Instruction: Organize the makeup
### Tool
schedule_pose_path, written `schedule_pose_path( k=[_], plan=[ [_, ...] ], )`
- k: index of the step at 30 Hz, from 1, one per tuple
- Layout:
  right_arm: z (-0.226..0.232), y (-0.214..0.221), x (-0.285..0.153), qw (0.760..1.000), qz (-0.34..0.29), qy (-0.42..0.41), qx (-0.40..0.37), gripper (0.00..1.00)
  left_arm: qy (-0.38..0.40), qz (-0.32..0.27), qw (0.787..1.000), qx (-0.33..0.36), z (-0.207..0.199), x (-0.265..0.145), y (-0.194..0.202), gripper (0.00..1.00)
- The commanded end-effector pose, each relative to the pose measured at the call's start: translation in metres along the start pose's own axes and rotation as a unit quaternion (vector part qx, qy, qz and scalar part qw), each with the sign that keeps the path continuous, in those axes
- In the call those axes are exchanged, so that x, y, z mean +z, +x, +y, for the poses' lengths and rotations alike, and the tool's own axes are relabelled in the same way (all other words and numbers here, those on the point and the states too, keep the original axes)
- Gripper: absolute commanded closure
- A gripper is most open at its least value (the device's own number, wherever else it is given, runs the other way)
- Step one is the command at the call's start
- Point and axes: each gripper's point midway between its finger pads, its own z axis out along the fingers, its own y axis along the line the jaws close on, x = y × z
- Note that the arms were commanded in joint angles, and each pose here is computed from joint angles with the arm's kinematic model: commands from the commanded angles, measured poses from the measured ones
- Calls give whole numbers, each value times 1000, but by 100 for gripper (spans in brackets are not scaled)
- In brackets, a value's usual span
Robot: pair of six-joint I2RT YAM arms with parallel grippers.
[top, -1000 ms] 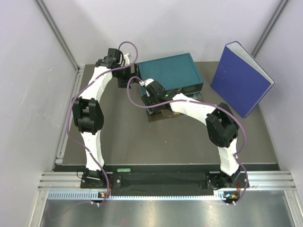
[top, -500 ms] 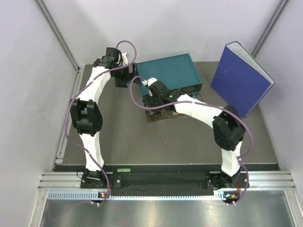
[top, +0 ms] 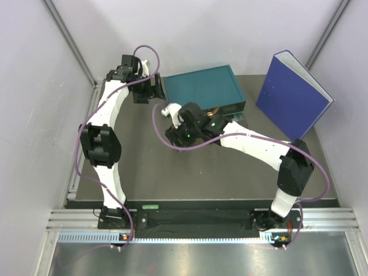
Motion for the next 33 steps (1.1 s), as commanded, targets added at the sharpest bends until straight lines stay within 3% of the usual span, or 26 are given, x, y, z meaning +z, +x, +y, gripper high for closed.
schedule_pose_path(
  k=[1,11,17,23,33],
  plan=[
    [56,21,-9,995,43,-75,-54,27,7,-22,1000,14,-12,-29,-5,1],
    [148,60,-5,971,92,-148,-164,30,7,-2,1000,-14,-14,-46,8,1],
    [194,73,-4,958,96,-189,-191,35,14,15,997,-74,-7,-54,21,1],
    [229,84,6,948,99,-218,-210,39,30,48,989,-135,14,-55,42,1],
    [259,117,36,935,116,-239,-235,45,-10,74,976,-205,76,-55,78,1]
  ],
)
